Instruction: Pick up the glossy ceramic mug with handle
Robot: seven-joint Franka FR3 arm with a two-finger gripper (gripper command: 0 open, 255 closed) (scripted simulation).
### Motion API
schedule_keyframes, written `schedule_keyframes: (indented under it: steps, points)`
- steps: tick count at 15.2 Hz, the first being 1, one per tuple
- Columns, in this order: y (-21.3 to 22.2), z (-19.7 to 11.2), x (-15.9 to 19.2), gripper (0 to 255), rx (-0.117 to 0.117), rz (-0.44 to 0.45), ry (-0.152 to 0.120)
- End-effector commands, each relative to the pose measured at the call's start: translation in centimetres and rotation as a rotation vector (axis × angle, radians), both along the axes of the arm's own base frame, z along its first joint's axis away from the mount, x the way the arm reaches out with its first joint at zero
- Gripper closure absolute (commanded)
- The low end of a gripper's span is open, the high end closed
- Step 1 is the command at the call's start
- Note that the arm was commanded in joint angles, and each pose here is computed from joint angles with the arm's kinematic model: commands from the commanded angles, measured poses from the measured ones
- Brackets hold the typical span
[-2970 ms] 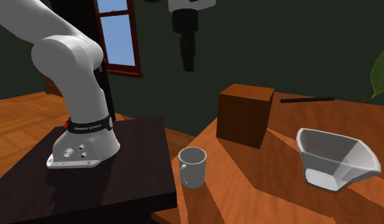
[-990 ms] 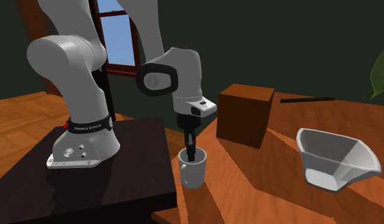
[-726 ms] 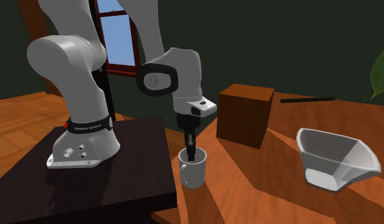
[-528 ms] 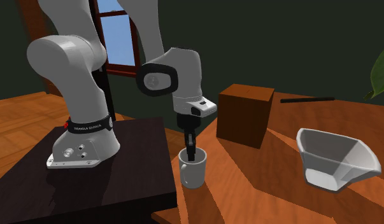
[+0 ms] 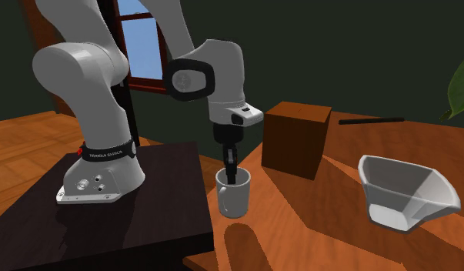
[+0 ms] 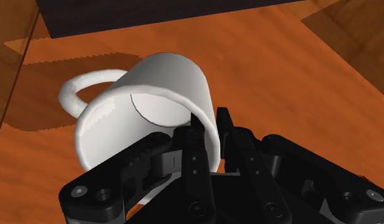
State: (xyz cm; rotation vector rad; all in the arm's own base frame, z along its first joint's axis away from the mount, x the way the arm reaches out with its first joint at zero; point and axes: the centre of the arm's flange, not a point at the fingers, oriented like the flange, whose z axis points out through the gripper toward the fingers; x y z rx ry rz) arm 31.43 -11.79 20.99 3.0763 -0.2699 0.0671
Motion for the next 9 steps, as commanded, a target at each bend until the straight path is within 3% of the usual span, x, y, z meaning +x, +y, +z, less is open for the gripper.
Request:
schedule_keyframes:
  steps: [1,9]
  points:
    - [0.0,1.1,-0.1,255,0.000,0.000,0.001]
    - [0.0,4.4,-0.1,255,0.000,0.000,0.001]
